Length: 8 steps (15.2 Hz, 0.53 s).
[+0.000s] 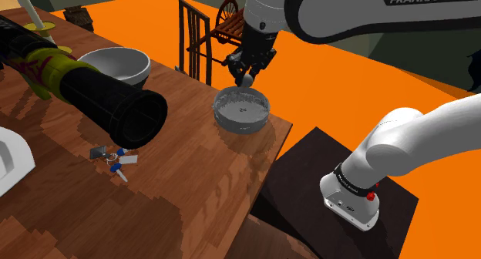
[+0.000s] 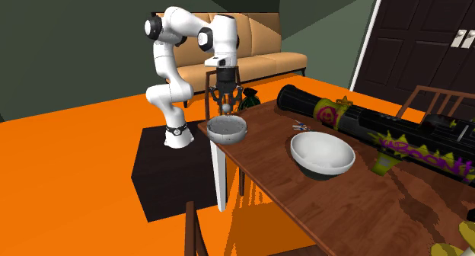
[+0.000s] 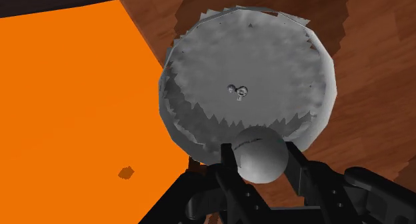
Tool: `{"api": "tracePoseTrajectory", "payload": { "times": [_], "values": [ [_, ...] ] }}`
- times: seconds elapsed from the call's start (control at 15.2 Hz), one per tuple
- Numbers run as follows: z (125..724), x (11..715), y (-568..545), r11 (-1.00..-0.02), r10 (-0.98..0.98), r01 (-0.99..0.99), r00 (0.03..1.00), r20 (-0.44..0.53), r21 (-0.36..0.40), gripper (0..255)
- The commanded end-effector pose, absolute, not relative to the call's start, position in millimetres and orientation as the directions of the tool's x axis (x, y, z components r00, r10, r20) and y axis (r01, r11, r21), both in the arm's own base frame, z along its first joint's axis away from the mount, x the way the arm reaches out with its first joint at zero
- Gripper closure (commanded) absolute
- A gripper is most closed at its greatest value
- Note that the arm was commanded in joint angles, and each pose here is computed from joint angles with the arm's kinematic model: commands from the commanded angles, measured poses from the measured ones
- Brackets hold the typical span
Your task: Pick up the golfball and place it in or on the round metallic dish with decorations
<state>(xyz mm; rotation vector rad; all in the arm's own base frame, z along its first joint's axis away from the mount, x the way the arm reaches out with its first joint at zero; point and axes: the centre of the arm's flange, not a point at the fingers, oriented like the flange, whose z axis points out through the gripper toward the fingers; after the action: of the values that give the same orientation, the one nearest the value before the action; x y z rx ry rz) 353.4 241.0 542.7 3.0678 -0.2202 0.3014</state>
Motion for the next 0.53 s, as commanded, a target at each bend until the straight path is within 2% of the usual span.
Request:
{"api": "tracePoseTrajectory", "payload": {
  "times": [0.0, 0.46],
  "values": [
    [532.4, 353.5, 241.8, -0.989, -0.136, -0.146, 0.971, 0.197, 0.036, 255],
    [495.5, 353.5, 241.8, -0.989, -0.136, -0.146, 0.971, 0.197, 0.036, 255]
  ]
}}
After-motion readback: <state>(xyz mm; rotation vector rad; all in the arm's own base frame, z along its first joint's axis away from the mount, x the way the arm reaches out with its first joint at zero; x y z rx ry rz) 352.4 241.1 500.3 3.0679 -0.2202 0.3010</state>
